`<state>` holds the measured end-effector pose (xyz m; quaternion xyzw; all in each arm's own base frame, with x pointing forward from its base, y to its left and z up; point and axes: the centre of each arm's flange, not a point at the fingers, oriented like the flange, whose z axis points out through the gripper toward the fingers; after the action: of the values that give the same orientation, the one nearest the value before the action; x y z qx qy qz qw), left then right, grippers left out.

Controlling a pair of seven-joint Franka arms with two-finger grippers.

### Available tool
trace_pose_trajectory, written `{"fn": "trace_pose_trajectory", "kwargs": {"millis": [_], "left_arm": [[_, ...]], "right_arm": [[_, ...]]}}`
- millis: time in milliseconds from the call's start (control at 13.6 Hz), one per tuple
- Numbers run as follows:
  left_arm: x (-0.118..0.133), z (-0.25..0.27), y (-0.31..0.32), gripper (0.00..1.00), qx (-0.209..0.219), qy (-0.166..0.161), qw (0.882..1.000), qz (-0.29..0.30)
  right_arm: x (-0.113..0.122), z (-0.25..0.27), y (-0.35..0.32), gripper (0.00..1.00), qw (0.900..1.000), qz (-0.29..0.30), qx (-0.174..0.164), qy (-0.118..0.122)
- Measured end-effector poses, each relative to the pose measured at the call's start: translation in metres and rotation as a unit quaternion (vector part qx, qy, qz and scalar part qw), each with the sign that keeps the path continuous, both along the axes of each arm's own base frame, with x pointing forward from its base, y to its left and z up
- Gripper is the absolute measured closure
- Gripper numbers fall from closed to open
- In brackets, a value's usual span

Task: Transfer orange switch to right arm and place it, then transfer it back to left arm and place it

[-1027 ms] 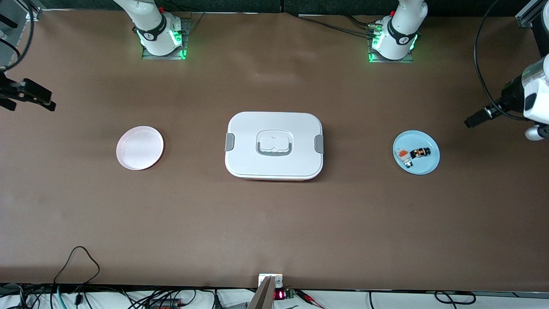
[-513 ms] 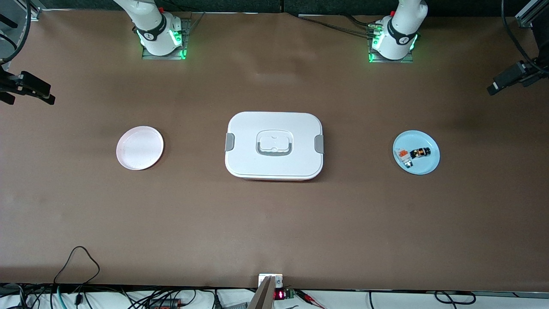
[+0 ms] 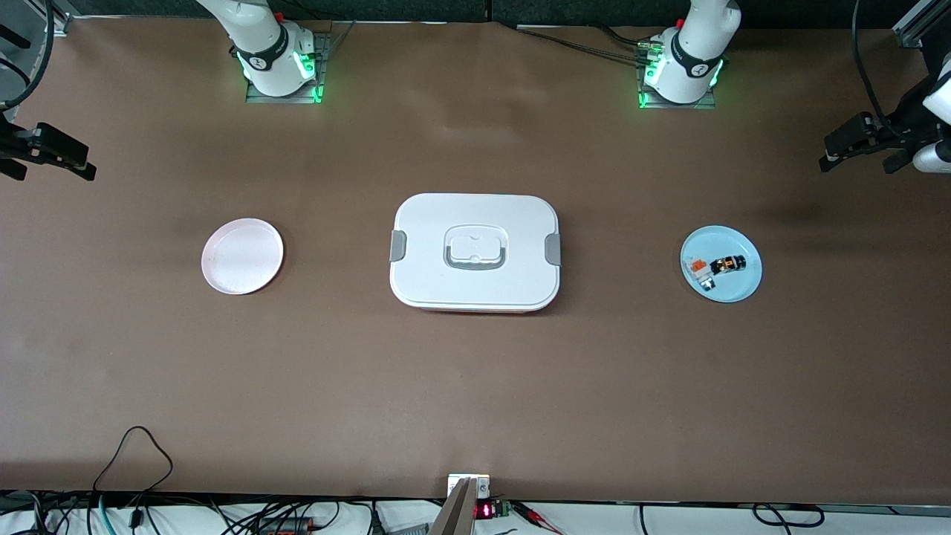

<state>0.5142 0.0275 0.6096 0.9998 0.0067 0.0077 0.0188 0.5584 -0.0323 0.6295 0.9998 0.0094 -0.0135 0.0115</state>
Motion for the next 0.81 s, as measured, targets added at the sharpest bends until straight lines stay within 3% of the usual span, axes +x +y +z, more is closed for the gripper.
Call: {"fn": "trace_pose_trajectory", "kwargs": {"millis": [220,513,807], "left_arm": [[0.010,0.004,-0.009,0.00,0.000,0.003,1.000,0.005],[0.041,0.001,-0.021,0.00,0.000,0.042,0.999,-0.003],[0.047,0.001,-0.022,0.00,0.000,0.050,0.999,-0.007]], "right_arm": [[0.000,0.000,-0.001,0.00,1.000,-0.001,0.000,0.000],[0.000,0.000,0.000,0.00,1.000,0.000,0.000,0.000],[-0.001,-0.001,0.000,0.00,1.000,0.000,0.000,0.004]]}}
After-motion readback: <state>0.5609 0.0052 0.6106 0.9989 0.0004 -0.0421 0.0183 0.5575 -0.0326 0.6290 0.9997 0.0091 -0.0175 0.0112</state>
